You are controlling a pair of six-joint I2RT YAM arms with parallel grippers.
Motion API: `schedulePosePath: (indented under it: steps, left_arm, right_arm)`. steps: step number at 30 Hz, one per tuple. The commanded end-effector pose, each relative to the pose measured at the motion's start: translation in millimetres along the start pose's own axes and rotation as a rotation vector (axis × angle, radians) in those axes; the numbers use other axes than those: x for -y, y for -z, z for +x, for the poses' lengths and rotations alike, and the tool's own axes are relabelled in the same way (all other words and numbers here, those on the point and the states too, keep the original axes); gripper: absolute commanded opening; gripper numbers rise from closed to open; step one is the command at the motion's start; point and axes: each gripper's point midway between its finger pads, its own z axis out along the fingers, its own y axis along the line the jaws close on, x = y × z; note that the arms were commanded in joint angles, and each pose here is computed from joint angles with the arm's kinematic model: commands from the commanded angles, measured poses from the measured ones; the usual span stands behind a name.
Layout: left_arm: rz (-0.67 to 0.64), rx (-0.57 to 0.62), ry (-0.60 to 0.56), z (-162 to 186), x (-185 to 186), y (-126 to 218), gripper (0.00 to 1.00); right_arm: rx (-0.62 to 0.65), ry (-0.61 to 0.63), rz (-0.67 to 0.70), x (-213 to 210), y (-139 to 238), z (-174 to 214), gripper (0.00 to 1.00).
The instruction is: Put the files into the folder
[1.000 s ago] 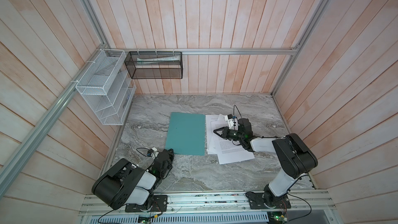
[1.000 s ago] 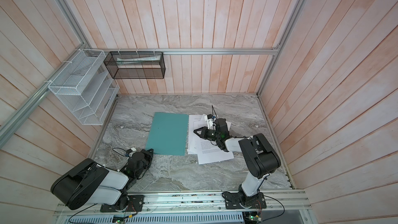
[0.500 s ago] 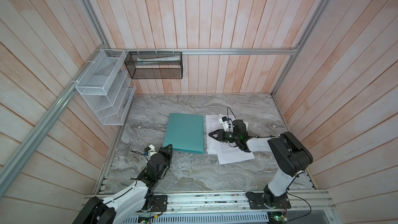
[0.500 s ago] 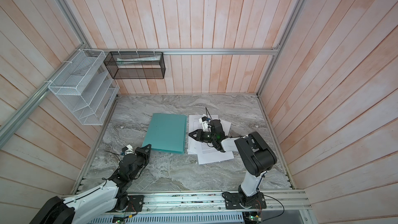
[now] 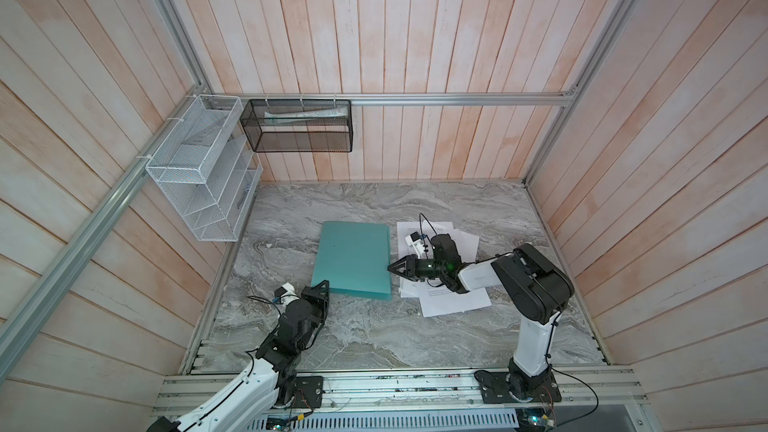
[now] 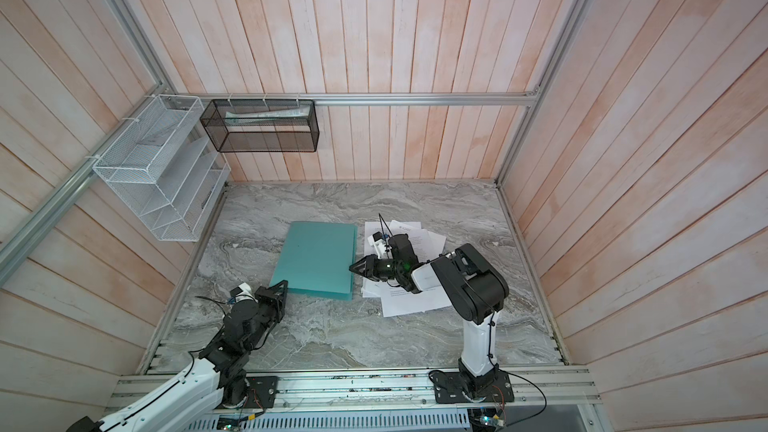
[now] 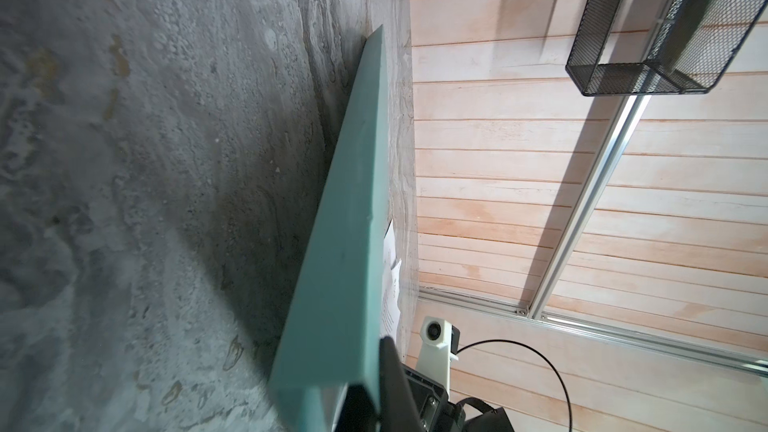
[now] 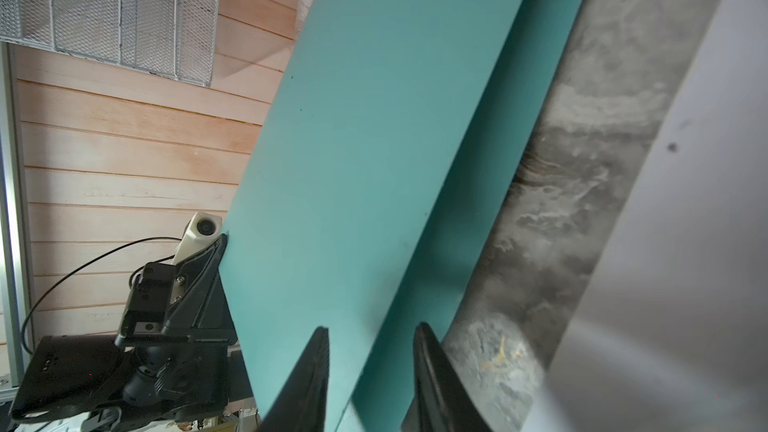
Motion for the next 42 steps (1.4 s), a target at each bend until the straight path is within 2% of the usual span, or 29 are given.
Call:
schedulePosePath:
  steps: [1,15,17,22,23,25,28,30,32,33,34,35,36,40,41,42]
  left_arm:
    - [-0.095,0.000,-0.024,-2,-49,4,0.00]
    - [-0.130,-0.019,-0.046,1,-61,3,0.00]
    - [-0.147,-0.025,-0.049,1,-65,3,0.00]
    - [-0.183,-0.055,-0.075,0,-74,4,0.00]
    - [-0.187,-0.062,-0.081,0,-75,4,0.06]
    - [-0.190,-0.077,-0.099,1,-75,5,0.27]
    - [-0.220,-0.101,-0.153,3,-73,5,0.52]
    - [-0.244,-0.121,-0.220,4,-64,4,0.62]
    - [-0.264,-0.147,-0.279,7,-54,4,0.76]
    - [-0.277,-0.157,-0.312,7,-47,4,0.77]
    - [-0.295,-0.167,-0.344,7,-42,5,0.85]
    - [-0.308,-0.176,-0.371,8,-37,6,0.86]
    - [-0.323,-0.186,-0.405,8,-31,6,0.95]
    - [-0.380,-0.230,-0.494,13,-17,7,0.96]
    - [-0.390,-0.235,-0.524,15,-13,6,1.00]
    - [-0.403,-0.231,-0.570,17,-6,6,1.00]
  right_arm:
    - [-0.008,-0.001,-0.056,-9,-8,-2,0.33]
    - [-0.044,-0.050,-0.193,-23,-29,-13,0.28]
    - [-0.051,-0.058,-0.204,-24,-31,-15,0.26]
    - [-0.052,-0.074,-0.207,-24,-34,-18,0.13]
    - [-0.048,-0.075,-0.203,-25,-34,-19,0.08]
    - [-0.050,-0.074,-0.198,-28,-35,-20,0.00]
    - [-0.047,-0.074,-0.196,-33,-34,-22,0.00]
    - [-0.042,-0.093,-0.180,-33,-34,-24,0.00]
    - [-0.041,-0.110,-0.167,-34,-34,-25,0.00]
    - [-0.038,-0.120,-0.158,-34,-34,-26,0.00]
    - [-0.037,-0.120,-0.154,-37,-33,-27,0.00]
    - [-0.031,-0.119,-0.148,-39,-32,-29,0.00]
    - [-0.021,-0.122,-0.135,-41,-31,-31,0.00]
    - [0.020,-0.145,-0.067,-46,-26,-40,0.00]
    - [0.027,-0.158,-0.041,-46,-26,-42,0.00]
    - [0.034,-0.172,-0.006,-46,-26,-44,0.00]
